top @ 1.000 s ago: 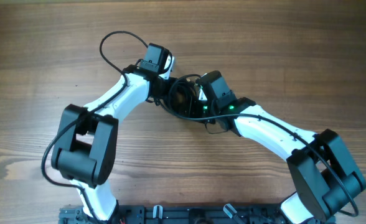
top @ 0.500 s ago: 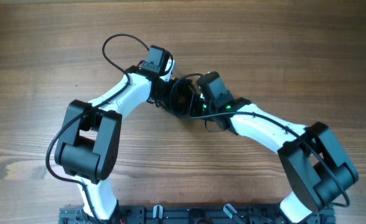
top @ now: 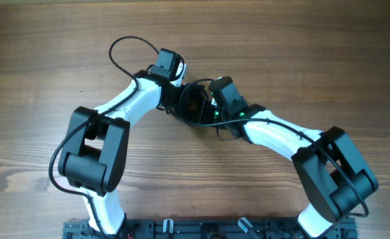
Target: Untangle cables
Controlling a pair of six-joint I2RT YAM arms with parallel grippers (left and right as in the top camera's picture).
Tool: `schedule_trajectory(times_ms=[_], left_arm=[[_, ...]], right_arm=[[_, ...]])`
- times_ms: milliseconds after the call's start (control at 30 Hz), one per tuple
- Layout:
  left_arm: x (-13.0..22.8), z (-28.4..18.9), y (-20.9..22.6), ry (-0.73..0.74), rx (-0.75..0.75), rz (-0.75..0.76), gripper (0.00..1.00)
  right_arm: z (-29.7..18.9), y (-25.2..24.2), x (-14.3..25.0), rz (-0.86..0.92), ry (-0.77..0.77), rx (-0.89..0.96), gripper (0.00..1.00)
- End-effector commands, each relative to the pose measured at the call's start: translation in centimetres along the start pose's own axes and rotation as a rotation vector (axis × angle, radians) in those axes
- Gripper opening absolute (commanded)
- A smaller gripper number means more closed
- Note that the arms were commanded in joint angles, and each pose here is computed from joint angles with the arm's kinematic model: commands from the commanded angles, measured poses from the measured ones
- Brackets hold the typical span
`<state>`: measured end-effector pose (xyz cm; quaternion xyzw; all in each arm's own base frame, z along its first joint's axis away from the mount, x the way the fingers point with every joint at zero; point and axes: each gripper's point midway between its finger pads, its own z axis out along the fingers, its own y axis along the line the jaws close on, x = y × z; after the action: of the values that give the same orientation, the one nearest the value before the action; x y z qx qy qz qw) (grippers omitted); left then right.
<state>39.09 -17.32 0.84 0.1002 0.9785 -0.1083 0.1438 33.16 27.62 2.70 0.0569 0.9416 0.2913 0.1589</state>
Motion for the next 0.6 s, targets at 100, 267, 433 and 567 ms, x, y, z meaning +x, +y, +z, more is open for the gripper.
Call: schedule_trajectory(times_ms=[100, 267, 433, 567], left_arm=[[0.2, 0.3, -0.1, 0.008, 0.011, -0.002, 0.43], [0.2, 0.3, -0.1, 0.009, 0.011, -0.002, 0.43], [0.2, 0.3, -0.1, 0.009, 0.011, -0.002, 0.43], [0.2, 0.3, -0.1, 0.009, 0.011, -0.002, 0.46]], right_arm=[[0.4, 0.3, 1.0, -0.014, 0.045, -0.023, 0.18], [0.8, -0.1, 1.4, -0.009, 0.057, -0.012, 0.19], [1.6, -0.5, 2.1, -0.012, 0.078, 0.000, 0.18], [1.7, -0.3, 1.9, -0.016, 0.066, -0.007, 0.15]])
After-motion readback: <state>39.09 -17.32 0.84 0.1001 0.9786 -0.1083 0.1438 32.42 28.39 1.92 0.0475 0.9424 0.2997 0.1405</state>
